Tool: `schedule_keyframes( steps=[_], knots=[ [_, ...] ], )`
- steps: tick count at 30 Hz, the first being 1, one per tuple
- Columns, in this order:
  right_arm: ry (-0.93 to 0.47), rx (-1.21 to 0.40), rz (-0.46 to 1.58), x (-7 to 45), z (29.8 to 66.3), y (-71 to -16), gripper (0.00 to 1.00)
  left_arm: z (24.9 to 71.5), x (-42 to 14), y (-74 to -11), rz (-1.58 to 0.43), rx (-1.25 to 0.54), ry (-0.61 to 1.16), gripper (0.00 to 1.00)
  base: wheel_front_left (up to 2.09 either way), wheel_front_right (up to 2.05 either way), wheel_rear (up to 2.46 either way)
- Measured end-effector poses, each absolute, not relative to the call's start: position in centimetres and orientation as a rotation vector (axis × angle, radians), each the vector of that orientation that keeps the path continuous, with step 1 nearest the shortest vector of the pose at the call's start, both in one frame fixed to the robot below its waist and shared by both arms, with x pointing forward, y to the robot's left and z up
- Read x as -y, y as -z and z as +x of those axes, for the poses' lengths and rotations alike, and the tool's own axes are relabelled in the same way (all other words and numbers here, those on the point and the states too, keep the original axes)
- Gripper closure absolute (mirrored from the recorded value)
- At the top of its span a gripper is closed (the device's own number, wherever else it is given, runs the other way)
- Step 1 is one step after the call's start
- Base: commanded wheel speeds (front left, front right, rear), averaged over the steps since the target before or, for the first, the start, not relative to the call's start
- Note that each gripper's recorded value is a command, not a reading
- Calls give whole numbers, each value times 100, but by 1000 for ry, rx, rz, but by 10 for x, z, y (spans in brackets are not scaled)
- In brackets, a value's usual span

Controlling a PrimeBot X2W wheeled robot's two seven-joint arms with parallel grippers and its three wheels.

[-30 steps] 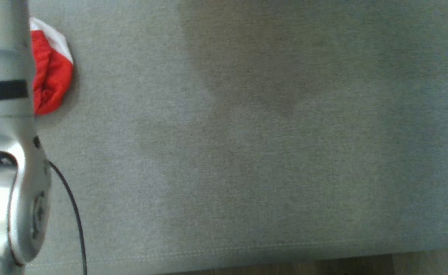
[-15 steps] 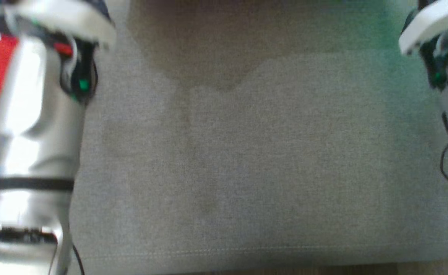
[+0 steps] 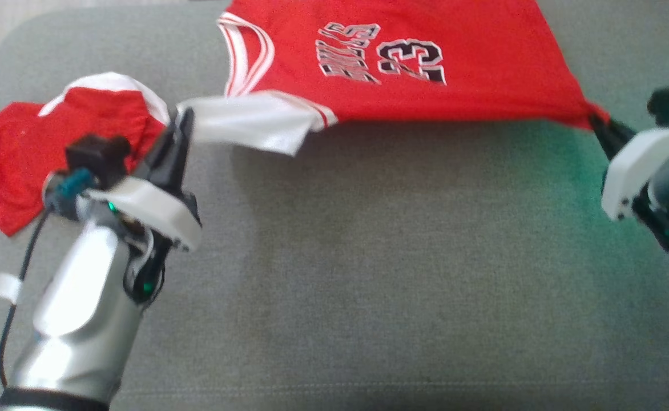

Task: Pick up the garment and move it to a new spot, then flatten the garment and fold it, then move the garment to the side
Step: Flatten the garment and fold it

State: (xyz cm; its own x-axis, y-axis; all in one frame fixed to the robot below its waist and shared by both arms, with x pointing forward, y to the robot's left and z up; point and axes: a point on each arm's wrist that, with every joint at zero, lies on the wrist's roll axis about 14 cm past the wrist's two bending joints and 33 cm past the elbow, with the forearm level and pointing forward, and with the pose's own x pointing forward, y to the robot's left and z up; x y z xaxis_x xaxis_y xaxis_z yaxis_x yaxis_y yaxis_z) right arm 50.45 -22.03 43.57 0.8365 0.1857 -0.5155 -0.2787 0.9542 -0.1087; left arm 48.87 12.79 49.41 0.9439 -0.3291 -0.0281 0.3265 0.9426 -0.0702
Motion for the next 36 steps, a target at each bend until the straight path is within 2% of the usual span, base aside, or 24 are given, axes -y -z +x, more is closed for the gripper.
schedule_keyframes(
  steps=[10, 22, 27, 32, 36],
  knots=[
    [-289, -696, -260, 237, 450, -417, 100, 419, -120, -476, -51, -183, 462, 100, 0, 0, 0],
    [-296, -854, -221, 249, 395, -410, 100, 344, -107, -469, -78, -337, 608, 100, 0, 0, 0],
    [-307, -973, -185, 254, 358, -400, 100, 314, -111, -469, -90, -412, 646, 100, 0, 0, 0],
    [-327, -1089, -147, 257, 329, -389, 100, 297, -112, -469, -89, -469, 678, 100, 0, 0, 0],
    [-327, -1082, -147, 260, 334, -394, 100, 303, -111, -473, -91, -461, 668, 100, 0, 0, 0]
  ],
)
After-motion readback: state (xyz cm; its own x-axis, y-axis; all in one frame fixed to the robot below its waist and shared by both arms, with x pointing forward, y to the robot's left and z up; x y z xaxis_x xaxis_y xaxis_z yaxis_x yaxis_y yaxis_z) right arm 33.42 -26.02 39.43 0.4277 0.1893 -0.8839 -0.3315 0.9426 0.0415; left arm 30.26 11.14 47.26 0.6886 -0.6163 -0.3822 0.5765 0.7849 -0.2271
